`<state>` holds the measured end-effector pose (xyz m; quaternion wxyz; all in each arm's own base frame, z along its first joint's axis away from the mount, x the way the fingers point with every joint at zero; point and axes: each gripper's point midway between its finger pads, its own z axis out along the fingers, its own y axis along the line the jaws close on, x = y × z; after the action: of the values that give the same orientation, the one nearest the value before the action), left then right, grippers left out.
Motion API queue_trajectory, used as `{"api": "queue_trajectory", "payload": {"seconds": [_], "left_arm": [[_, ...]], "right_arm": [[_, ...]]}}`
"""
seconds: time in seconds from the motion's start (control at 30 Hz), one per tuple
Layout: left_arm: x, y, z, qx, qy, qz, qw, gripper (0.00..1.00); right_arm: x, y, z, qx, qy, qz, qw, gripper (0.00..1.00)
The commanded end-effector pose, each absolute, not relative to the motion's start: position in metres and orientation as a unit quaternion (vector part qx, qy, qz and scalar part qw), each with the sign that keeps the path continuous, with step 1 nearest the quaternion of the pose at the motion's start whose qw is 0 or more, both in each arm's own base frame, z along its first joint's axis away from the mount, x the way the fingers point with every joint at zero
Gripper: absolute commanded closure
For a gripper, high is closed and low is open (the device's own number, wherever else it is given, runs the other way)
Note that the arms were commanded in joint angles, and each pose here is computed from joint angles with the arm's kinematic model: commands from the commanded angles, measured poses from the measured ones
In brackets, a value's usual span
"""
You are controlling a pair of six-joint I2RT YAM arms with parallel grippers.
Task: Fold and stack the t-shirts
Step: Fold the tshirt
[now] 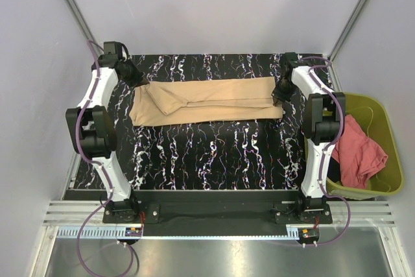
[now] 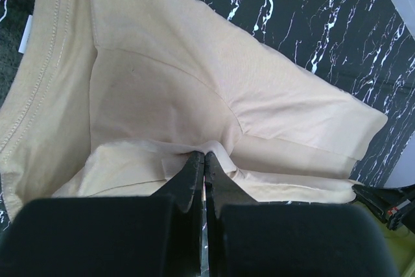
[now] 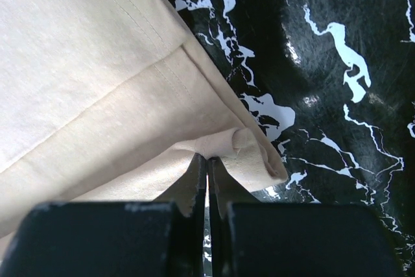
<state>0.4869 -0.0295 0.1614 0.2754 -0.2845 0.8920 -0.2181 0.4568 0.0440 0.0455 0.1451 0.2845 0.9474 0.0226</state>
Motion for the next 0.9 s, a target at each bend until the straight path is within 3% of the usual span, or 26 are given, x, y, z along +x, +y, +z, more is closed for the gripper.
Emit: {"api": "queue_trajectory", "payload": {"seconds": [0.0,0.87], "left_arm": [[0.504,-0.028,0.182,-0.277,0.880,-0.229,0.310,1.00],[0.513,-0.017,0.154,-0.295,0.885,-0.218,0.288,1.00]], "right_arm": [[0.471,0.040,0.058,0.280,0.946,0.029,0.164,1.00],[0.486,0.038,0.043,0.278,0.947,0.034,0.156,0.99]]}}
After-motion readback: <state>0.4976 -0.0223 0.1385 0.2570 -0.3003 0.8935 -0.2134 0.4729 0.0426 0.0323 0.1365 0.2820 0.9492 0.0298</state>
